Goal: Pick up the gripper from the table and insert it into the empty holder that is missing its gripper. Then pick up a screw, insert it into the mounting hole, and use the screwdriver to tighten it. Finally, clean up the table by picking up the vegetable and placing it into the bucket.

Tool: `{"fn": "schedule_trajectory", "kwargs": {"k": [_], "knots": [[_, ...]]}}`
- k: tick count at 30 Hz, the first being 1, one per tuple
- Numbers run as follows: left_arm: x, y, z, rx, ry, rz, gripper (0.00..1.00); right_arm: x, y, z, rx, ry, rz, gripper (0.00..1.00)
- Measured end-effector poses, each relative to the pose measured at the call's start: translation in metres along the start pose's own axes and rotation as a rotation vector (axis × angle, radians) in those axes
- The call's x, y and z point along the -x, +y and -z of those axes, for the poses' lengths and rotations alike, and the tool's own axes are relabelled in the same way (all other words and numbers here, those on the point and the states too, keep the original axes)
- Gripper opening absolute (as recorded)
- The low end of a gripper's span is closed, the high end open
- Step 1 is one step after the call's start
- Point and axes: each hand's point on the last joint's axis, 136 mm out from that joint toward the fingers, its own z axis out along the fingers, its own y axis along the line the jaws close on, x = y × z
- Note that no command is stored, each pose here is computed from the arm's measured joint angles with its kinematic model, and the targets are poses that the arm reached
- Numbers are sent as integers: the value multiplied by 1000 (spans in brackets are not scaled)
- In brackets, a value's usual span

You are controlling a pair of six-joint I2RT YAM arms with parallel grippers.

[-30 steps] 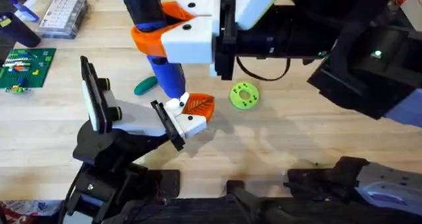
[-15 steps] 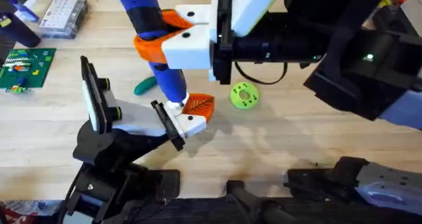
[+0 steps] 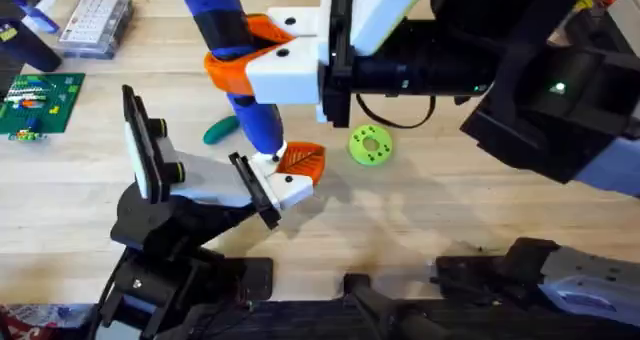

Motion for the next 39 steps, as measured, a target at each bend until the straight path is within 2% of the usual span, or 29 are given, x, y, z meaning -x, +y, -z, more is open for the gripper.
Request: {"fn": "schedule_trajectory", "kwargs": {"k": [21, 39], "knots": [[0, 0, 0, 0, 0, 1, 14, -3, -1, 0, -3, 2, 0, 48], [0, 0, 0, 0, 0, 1, 14, 0, -10, 1, -19, -28, -63, 48]]}}
